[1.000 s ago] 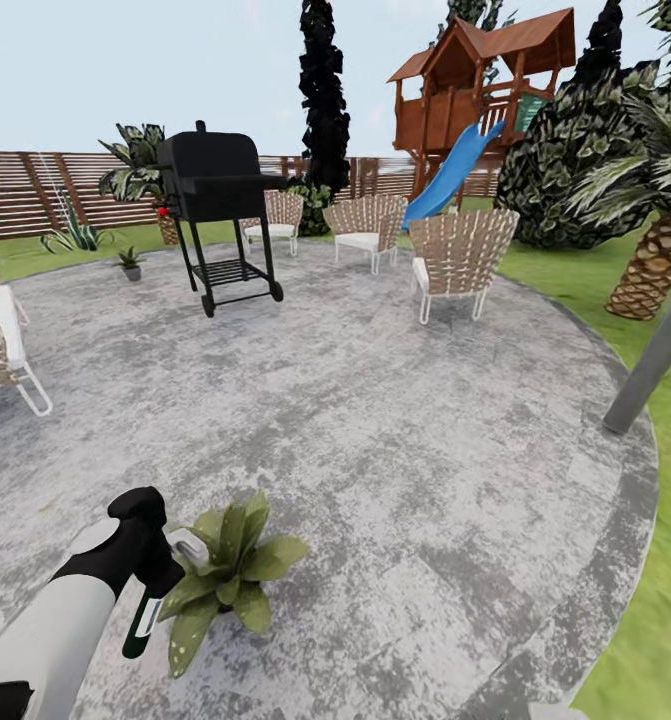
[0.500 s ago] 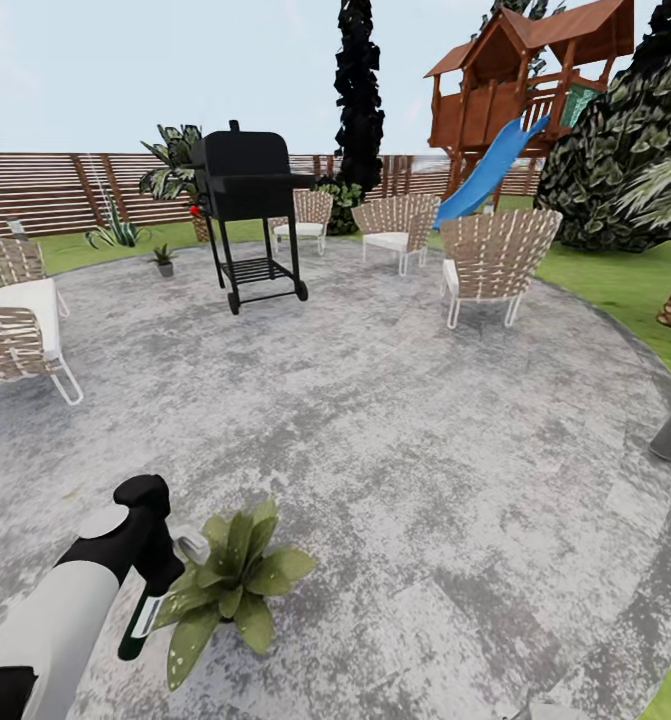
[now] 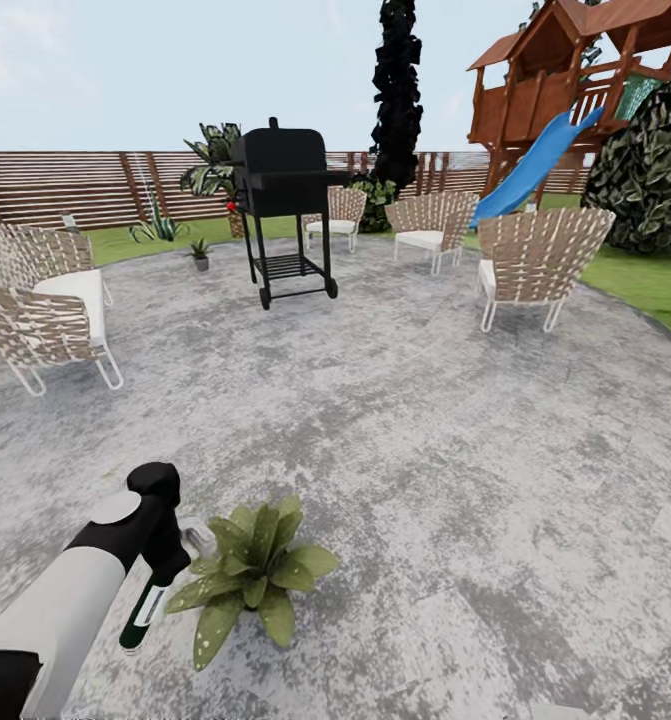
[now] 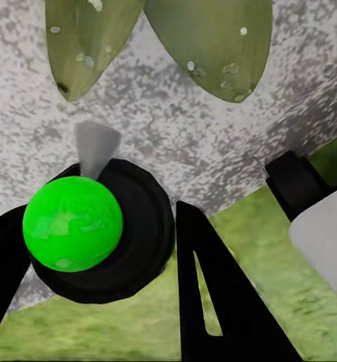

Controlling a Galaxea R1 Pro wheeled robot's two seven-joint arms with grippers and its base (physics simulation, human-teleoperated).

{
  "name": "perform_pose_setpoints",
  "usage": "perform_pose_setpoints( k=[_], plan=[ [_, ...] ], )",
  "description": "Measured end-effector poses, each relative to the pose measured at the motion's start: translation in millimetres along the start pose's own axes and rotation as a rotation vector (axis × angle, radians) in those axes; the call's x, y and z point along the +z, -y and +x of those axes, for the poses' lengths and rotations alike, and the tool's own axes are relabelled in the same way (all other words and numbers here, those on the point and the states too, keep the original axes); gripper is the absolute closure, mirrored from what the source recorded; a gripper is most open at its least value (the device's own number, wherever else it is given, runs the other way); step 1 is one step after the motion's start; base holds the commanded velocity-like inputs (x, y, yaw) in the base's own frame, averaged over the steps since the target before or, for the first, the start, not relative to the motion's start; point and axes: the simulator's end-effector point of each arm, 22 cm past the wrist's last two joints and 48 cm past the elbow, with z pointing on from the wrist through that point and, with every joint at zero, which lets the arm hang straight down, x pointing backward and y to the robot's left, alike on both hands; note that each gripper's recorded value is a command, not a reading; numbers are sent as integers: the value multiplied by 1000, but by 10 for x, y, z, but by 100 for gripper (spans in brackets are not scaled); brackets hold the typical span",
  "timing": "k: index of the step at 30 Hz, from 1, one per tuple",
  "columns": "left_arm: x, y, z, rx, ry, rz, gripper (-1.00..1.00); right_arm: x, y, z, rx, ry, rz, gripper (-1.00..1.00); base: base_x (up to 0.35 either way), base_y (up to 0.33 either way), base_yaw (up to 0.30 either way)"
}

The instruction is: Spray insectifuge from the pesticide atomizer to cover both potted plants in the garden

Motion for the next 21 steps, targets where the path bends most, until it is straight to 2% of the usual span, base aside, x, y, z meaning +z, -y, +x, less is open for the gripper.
perform_pose_setpoints(
  k=[6,13,21],
  plan=[
    [-20,38,-62,66,-39,-43,100,-1,-9,6,-3,-1,-3,-100,0,0,8],
    [-32,51,-85,72,-41,-47,100,-2,-5,5,-2,-1,-3,-100,105,-54,0],
    [-92,10,-121,87,-43,-72,100,0,1,-1,0,0,0,-100,111,-236,38]
  ],
)
